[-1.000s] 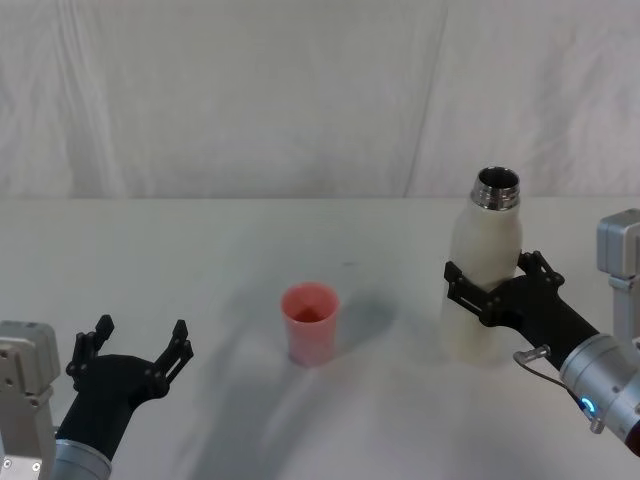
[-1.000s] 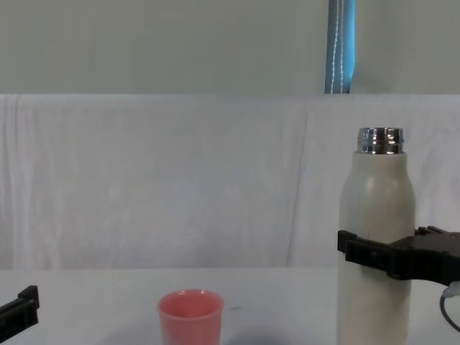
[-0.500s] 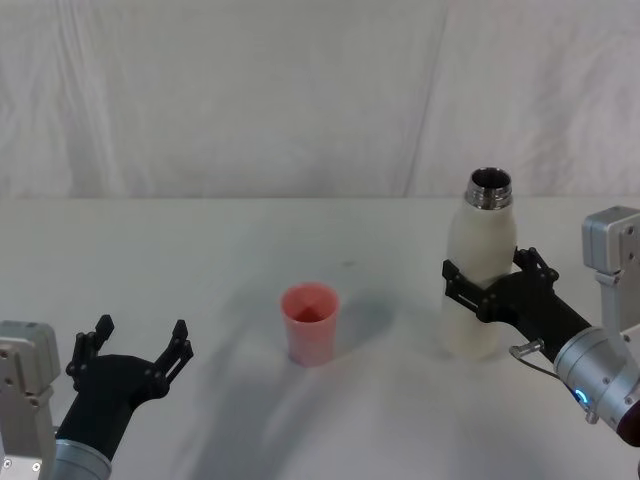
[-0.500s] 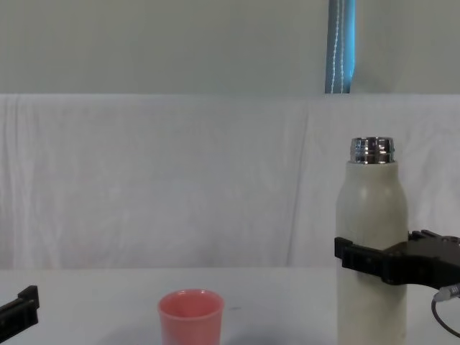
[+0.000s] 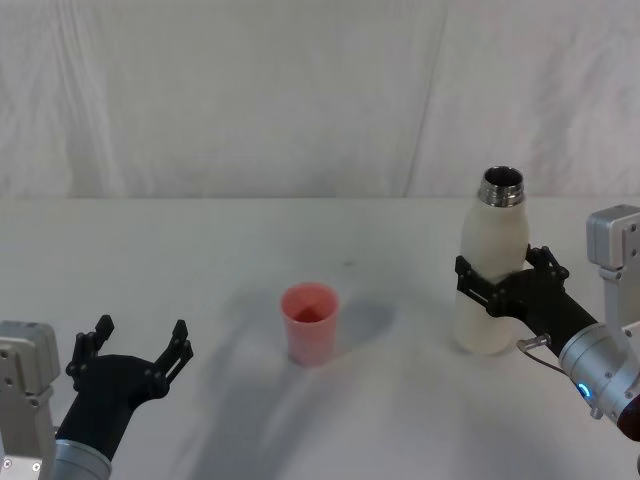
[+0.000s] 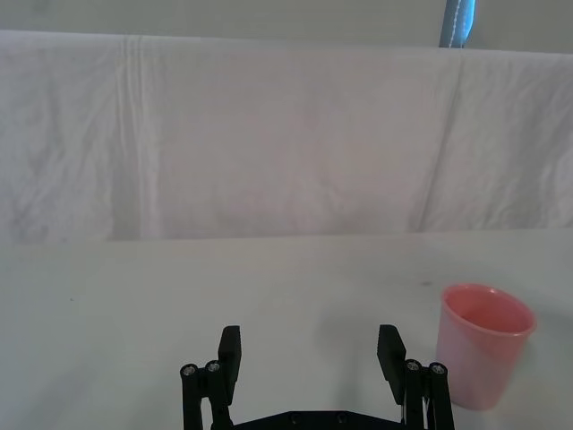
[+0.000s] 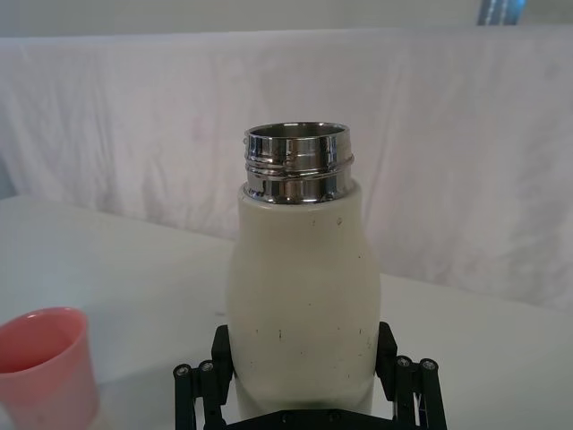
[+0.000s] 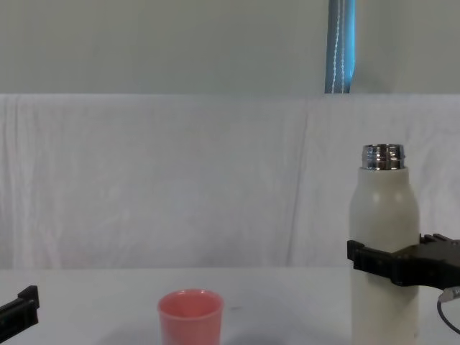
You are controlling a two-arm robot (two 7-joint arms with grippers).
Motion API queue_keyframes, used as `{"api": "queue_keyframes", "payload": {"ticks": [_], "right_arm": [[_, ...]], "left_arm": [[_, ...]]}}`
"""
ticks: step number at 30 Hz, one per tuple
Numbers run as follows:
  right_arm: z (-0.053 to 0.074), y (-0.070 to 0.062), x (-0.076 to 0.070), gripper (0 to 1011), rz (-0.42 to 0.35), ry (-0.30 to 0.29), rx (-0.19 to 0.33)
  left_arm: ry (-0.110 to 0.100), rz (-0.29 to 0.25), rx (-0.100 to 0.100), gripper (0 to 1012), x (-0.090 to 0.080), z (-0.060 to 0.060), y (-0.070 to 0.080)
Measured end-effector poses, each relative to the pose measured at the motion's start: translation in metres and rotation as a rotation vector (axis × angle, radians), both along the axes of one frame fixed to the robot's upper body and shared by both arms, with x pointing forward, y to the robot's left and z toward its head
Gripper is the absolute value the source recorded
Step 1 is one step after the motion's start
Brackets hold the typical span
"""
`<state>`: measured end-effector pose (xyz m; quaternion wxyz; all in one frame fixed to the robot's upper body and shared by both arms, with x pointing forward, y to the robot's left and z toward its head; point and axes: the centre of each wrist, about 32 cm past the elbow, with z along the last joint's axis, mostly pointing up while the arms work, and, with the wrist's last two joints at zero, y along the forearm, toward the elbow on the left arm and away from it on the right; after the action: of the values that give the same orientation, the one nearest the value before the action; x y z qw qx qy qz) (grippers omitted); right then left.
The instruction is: Grasp the thermos with one hand and pour water into the cup lid.
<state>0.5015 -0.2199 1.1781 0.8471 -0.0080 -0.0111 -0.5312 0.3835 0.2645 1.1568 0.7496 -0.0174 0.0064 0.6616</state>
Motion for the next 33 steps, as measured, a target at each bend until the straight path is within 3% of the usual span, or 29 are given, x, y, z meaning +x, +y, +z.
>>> {"api": "queue_keyframes", "payload": {"ticks": [20,33], "right_arm": [[-0.011,0.009,-0.009,957,-0.087,0.017,0.004],[-0.011,0.008,-0.009,957,-0.106,0.011,0.01]], "left_arm": [[0.0,0.0,0.0,1001,0.0,0.0,0.0],[0.0,0.0,0.0,1001,0.0,0.0,0.0]]}}
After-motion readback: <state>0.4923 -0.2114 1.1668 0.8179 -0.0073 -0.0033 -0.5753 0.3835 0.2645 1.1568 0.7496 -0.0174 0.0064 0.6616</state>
